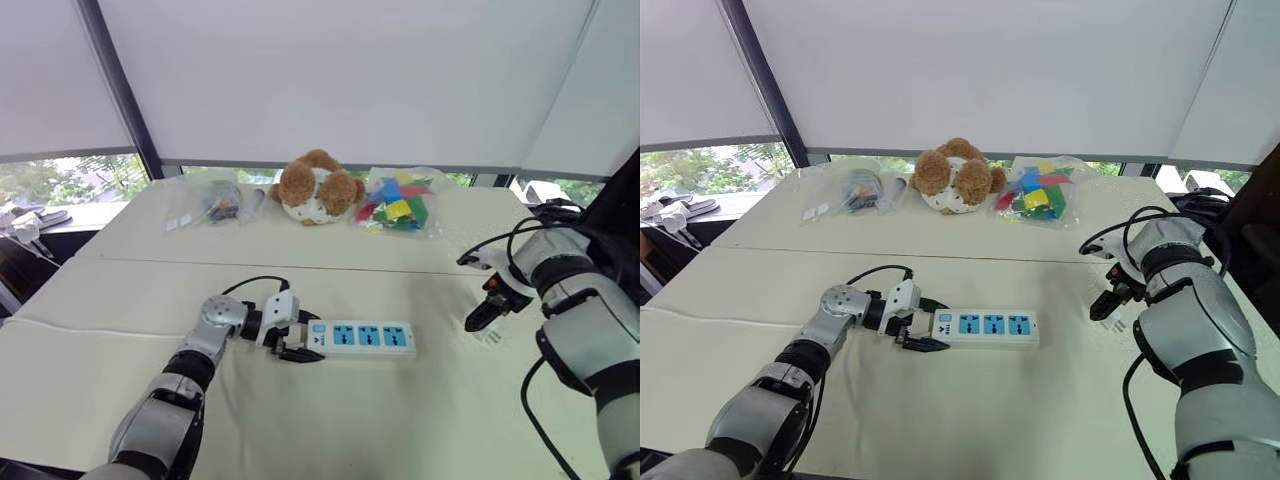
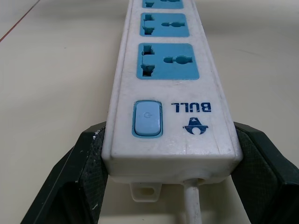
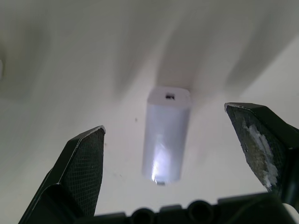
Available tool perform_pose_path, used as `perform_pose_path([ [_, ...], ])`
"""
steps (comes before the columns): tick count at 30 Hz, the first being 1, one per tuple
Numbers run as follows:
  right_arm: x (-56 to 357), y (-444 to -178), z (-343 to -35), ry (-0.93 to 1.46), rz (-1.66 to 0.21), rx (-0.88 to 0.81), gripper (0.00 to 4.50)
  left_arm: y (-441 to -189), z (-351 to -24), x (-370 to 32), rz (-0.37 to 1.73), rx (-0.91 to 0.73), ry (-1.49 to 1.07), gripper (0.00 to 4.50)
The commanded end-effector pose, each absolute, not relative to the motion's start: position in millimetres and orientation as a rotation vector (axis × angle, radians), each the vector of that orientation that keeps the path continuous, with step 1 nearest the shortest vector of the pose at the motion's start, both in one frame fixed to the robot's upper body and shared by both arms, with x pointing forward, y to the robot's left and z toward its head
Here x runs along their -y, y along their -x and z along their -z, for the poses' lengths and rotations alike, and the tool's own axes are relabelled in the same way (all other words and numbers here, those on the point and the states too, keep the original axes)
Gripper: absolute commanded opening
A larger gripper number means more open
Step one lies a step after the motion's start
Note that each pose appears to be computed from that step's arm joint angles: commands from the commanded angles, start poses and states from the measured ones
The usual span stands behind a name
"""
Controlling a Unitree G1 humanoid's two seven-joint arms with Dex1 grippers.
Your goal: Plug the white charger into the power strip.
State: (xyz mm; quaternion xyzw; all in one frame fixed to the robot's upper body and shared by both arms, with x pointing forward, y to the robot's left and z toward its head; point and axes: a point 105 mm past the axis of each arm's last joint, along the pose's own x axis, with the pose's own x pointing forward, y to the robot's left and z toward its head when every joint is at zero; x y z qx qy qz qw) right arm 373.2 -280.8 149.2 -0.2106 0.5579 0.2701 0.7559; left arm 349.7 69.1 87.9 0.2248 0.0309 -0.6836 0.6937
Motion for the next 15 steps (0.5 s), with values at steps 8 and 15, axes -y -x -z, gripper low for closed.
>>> perform_pose_path([
  [8,286.3,-377.6,-141.2,0.545,-0.519,-1.232,0.67,-326.6,-46.4,-62.0,1.600,-0.210,-0.489,3.01],
  [15,275.9,-384.4,-155.0,0.531,-0.562,-1.165,0.69,-329.6,-45.3,-67.5,1.577,-0.224,-0.497,3.01],
])
